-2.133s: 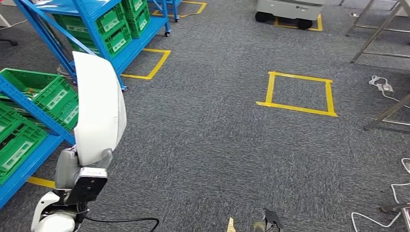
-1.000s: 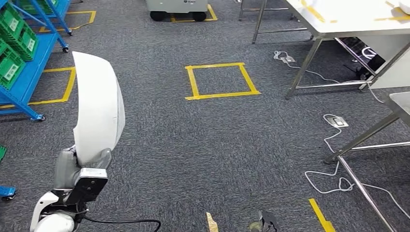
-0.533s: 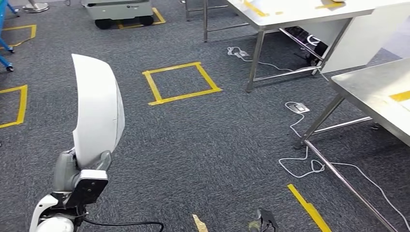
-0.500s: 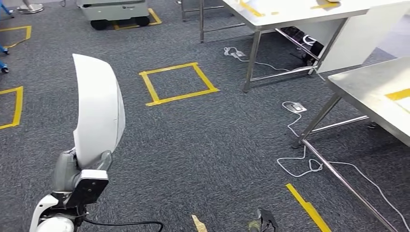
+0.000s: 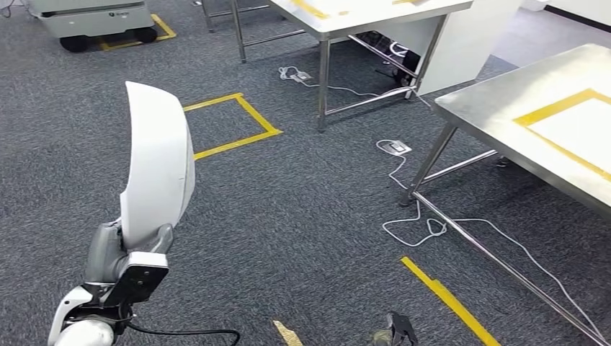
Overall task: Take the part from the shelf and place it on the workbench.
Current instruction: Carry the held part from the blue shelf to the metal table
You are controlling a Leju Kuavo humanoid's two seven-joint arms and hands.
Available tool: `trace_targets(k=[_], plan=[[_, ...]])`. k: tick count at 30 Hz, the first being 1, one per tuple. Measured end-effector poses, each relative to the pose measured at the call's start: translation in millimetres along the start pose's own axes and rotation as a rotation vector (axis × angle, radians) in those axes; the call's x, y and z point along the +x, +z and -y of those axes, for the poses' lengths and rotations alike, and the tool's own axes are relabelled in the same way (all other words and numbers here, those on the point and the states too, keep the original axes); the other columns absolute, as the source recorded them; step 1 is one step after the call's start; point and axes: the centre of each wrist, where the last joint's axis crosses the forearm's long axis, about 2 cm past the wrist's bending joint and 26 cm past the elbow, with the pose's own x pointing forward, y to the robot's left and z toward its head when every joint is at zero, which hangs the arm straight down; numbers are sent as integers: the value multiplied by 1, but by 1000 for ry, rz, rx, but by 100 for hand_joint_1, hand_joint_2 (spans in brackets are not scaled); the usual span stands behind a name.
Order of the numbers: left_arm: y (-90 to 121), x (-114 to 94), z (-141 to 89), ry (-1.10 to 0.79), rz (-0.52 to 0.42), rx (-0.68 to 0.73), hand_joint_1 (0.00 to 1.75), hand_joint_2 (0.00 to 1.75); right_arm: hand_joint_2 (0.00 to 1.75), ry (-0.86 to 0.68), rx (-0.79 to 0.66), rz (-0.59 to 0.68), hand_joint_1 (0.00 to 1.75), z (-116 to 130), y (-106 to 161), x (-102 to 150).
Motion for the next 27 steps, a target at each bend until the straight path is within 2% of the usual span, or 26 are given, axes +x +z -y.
trace_targets(k=[10, 18, 27], plan=[[-5, 2, 6, 6, 7, -26, 175, 175, 0, -27, 53, -46, 0, 2, 0, -2], [-13, 4, 14, 24, 10, -49, 175, 175, 0, -28, 60, -15, 0, 8, 0, 0], [-2, -5, -2, -3, 3, -32, 175, 175, 0, 64, 29, 20, 0, 2, 0, 6]])
